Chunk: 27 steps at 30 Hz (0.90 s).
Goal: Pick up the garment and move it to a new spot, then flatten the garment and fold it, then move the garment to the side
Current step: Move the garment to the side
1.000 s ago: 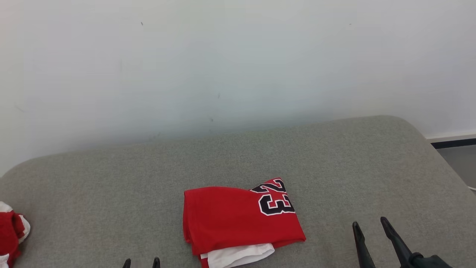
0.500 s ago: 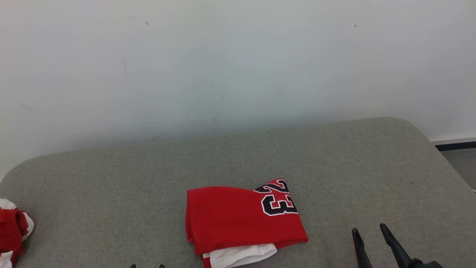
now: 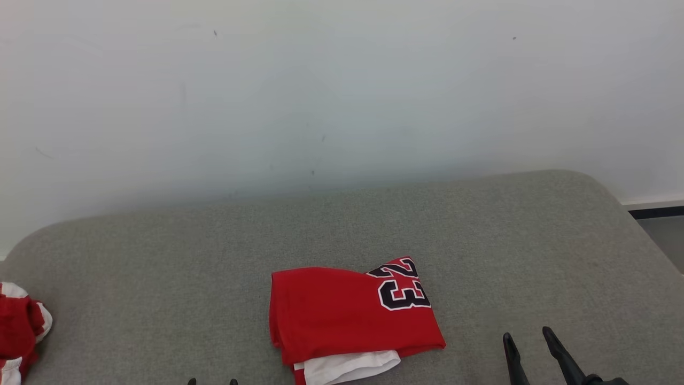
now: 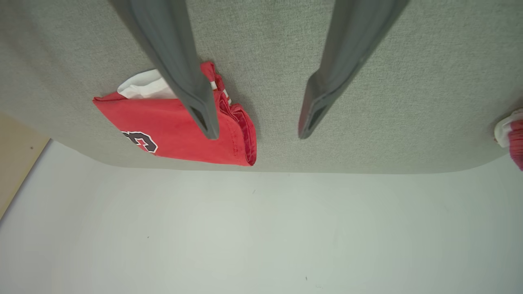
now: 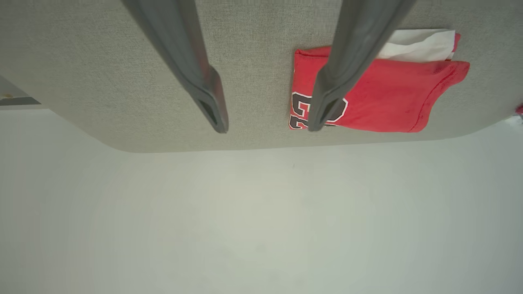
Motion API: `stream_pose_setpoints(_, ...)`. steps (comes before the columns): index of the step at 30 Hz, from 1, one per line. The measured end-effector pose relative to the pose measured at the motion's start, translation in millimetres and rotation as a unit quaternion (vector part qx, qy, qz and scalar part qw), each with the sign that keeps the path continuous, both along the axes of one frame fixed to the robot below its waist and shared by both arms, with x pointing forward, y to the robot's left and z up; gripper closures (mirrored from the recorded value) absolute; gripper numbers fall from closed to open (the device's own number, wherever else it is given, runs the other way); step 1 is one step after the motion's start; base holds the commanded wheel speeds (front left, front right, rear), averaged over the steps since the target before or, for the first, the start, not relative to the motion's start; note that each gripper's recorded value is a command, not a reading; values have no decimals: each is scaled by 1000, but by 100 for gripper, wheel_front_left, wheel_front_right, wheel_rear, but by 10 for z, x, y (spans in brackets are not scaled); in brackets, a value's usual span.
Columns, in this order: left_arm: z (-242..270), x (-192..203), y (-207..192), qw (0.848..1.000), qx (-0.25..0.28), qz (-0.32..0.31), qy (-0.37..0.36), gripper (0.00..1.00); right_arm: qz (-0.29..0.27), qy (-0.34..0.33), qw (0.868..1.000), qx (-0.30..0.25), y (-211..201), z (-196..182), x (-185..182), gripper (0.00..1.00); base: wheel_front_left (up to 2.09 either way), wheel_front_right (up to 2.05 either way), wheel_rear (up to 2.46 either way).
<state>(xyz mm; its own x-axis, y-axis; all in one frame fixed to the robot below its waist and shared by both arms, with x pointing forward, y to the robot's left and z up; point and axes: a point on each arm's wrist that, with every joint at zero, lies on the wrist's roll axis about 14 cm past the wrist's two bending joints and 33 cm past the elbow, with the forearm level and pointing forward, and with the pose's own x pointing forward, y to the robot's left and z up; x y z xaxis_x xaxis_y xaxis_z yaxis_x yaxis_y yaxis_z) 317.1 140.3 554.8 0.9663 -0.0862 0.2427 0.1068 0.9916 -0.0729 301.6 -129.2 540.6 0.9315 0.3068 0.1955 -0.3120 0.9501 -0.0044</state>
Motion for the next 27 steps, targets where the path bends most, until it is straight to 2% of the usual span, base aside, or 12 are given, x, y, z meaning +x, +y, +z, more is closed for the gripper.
stream_pose_setpoints(8, -30, -34, 20, 1000, 1, 3, 4, 0, 35, 60, 997, 15, 194, -313, 99, 0, 0, 0, 0)
stream_pose_setpoints(20, -77, -21, 74, 1000, -1, 15, 13, 0, 62, 130, 987, 76, 333, -453, 698, 0, 0, 0, 0)
stream_pose_setpoints(27, -156, 4, 130, 999, -3, 27, 27, 0, 74, 181, 970, 144, 427, -539, 969, 0, 0, 0, 0)
